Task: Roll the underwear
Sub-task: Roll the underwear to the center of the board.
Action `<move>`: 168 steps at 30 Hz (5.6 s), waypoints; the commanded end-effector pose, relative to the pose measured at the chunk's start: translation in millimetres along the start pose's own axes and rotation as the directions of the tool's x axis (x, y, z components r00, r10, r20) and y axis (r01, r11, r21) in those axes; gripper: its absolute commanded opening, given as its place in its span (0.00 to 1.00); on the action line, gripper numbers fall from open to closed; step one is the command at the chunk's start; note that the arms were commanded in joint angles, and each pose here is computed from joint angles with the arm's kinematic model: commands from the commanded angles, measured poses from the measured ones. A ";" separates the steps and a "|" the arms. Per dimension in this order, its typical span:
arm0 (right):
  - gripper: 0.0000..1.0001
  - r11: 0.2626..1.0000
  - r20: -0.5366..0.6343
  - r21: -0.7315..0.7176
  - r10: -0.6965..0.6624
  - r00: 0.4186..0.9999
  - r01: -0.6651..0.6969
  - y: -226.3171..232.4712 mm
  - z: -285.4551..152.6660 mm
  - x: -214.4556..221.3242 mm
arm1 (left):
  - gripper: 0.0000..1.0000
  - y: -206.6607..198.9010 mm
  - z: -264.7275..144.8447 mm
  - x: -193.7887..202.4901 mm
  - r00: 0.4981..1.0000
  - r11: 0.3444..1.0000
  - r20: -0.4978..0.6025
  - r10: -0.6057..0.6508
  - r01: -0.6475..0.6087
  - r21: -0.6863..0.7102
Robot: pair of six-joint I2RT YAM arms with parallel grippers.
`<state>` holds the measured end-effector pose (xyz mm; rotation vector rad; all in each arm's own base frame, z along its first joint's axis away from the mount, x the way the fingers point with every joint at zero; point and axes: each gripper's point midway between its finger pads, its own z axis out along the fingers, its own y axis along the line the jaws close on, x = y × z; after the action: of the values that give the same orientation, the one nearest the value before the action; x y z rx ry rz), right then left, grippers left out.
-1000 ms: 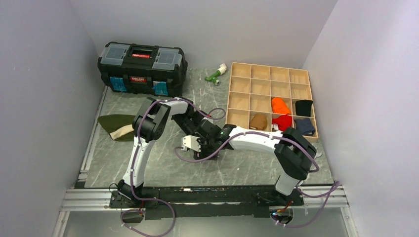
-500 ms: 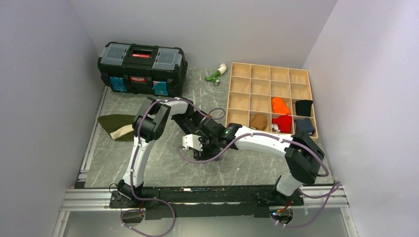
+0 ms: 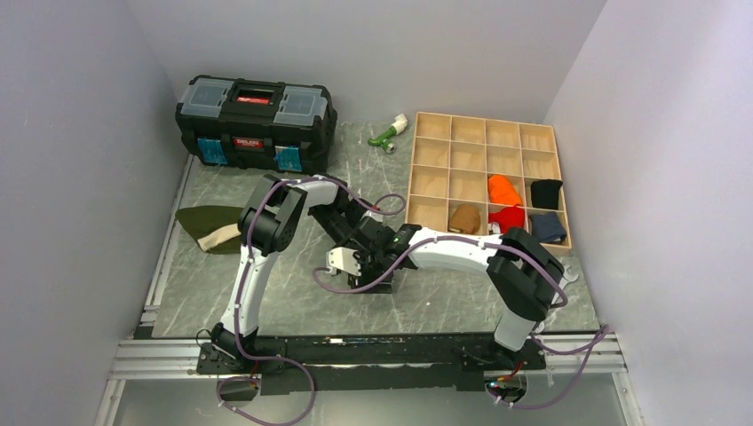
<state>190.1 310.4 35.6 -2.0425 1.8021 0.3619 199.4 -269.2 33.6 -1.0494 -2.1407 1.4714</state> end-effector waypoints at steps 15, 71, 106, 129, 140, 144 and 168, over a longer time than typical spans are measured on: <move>0.29 0.998 0.047 -0.053 0.042 0.998 -0.039 -3.4 9.8 -11.7 | 0.00 -1.0 -0.9 -6.7 0.999 0.999 0.019 0.045 -0.045 0.003; 0.00 0.817 0.058 -0.528 0.307 0.950 -0.232 -18.7 -8.3 -21.0 | 0.46 -2.2 -176.8 63.0 0.812 0.723 0.424 0.402 0.003 -0.691; 0.00 0.461 -0.143 -0.772 0.545 0.826 -0.438 -32.9 42.7 10.9 | 0.71 -43.8 -29.1 -21.0 0.426 -0.120 -0.482 0.766 -0.641 -0.758; 0.01 0.474 -0.139 -0.764 0.541 0.829 -0.437 -34.5 40.7 11.0 | 0.59 21.8 -26.4 -4.4 0.535 0.006 -0.539 0.651 -0.713 -0.701; 0.03 0.480 -0.141 -0.761 0.536 0.832 -0.437 -34.9 41.3 11.5 | 0.50 39.2 -15.0 12.1 0.568 0.126 -0.567 0.596 -0.764 -0.633; 0.05 0.482 -0.142 -0.759 0.534 0.833 -0.438 -35.5 41.4 12.1 | 0.42 47.8 -10.7 21.8 0.583 0.165 -0.580 0.569 -0.772 -0.614; 0.39 0.585 -0.034 -0.692 0.559 0.828 -0.423 -66.3 -11.6 -3.4 | 0.00 46.8 9.9 56.4 0.615 0.364 -0.580 0.534 -0.786 -0.499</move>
<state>228.2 320.9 33.3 -1.6860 2.4549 1.6813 224.1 -257.8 17.5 -2.7492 -2.2932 0.3108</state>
